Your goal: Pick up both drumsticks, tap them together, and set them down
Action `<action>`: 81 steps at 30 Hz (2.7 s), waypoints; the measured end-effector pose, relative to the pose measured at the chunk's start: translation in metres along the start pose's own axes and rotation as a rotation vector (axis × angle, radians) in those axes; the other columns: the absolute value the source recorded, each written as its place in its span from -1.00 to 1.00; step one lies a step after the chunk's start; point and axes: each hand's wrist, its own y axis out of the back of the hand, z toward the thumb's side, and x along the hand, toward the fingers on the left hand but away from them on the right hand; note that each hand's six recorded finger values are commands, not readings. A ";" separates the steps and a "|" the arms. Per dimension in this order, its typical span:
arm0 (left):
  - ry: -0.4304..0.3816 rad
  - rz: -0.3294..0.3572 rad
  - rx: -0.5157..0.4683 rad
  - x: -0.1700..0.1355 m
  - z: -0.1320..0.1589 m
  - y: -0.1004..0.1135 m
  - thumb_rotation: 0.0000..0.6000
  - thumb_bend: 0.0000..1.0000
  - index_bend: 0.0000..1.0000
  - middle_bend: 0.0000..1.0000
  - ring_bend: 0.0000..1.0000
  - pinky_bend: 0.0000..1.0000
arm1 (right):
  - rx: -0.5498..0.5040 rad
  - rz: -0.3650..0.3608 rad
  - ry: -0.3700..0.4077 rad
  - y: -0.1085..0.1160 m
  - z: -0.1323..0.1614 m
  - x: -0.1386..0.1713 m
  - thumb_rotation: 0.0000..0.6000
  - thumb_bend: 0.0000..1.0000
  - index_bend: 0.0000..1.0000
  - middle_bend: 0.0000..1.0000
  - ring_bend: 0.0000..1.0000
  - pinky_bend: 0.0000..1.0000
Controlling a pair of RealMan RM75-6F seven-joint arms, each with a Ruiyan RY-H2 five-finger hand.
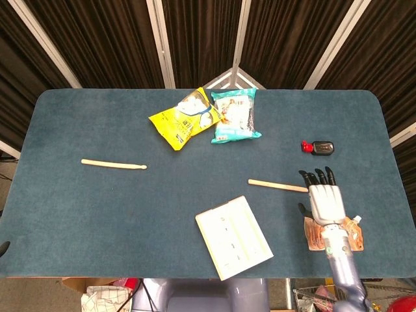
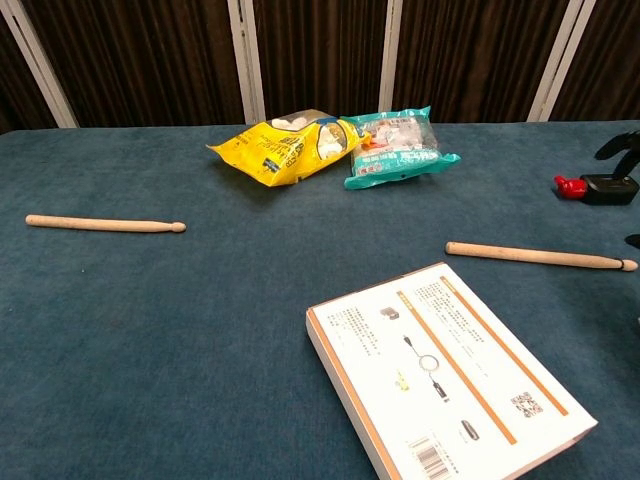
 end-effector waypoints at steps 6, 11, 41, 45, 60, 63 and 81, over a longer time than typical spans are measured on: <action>0.012 -0.004 0.004 0.003 -0.001 -0.001 1.00 -0.47 -0.95 -1.00 -1.00 -1.00 | 0.026 0.048 -0.034 -0.018 0.015 -0.032 1.00 -0.41 -0.34 -0.30 -0.62 -1.00; 0.025 -0.012 0.010 0.006 -0.003 -0.003 1.00 -0.47 -0.95 -1.00 -1.00 -1.00 | 0.042 0.052 -0.056 -0.026 0.023 -0.049 1.00 -0.36 -0.21 -0.27 -0.58 -1.00; 0.046 -0.053 0.071 0.014 0.002 -0.018 1.00 -0.47 -0.95 -1.00 -1.00 -1.00 | 0.138 0.130 -0.113 -0.076 0.008 -0.070 1.00 -0.29 -0.05 0.01 -0.45 -1.00; 0.046 -0.055 0.074 0.014 0.003 -0.019 1.00 -0.47 -0.95 -1.00 -1.00 -1.00 | 0.136 0.127 -0.116 -0.078 0.006 -0.070 1.00 -0.28 0.01 0.02 -0.44 -1.00; 0.050 -0.062 0.078 0.016 0.003 -0.021 1.00 -0.47 -0.94 -1.00 -1.00 -1.00 | 0.156 0.123 -0.090 -0.080 0.012 -0.071 1.00 -0.27 0.06 0.07 -0.42 -1.00; 0.051 -0.061 0.077 0.016 0.002 -0.020 1.00 -0.47 -0.94 -1.00 -1.00 -1.00 | 0.160 0.122 -0.087 -0.081 0.014 -0.072 1.00 -0.23 0.09 0.09 -0.41 -1.00; 0.054 -0.067 0.083 0.017 0.002 -0.022 1.00 -0.47 -0.93 -1.00 -1.00 -1.00 | 0.187 0.122 -0.050 -0.083 0.023 -0.072 1.00 -0.14 0.23 0.16 -0.37 -1.00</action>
